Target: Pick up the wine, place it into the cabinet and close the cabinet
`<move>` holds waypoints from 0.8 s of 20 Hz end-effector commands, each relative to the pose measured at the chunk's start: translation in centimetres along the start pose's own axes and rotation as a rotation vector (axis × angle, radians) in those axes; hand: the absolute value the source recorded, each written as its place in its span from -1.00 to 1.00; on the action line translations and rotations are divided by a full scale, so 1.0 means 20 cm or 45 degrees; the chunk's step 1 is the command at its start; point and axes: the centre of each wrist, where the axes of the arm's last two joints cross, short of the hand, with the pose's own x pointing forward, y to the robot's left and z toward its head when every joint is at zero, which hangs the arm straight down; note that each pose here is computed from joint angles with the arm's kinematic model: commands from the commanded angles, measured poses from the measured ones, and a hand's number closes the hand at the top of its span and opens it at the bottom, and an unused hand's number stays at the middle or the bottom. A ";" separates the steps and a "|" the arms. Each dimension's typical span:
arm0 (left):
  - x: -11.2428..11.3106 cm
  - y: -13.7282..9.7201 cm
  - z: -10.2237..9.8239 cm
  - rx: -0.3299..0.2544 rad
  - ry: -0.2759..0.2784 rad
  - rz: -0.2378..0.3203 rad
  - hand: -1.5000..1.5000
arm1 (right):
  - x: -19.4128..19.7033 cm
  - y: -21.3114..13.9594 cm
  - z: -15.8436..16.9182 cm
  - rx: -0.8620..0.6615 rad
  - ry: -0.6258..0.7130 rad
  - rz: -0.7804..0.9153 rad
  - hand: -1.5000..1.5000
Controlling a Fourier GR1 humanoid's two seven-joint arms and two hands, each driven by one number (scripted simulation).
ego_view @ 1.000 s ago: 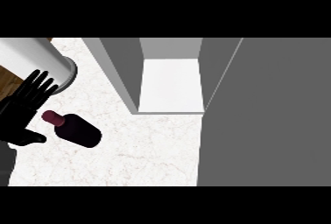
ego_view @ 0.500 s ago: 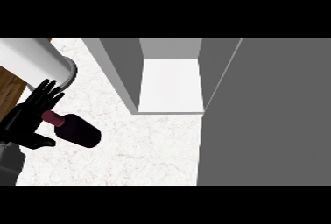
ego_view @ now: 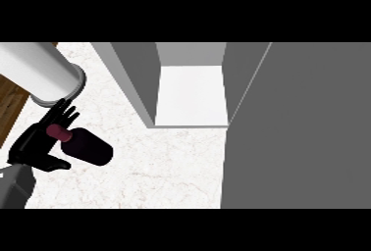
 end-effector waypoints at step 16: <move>-0.31 -0.08 0.02 0.000 0.038 0.055 -1.00 | 0.06 0.02 0.00 -0.001 -0.004 0.019 -1.00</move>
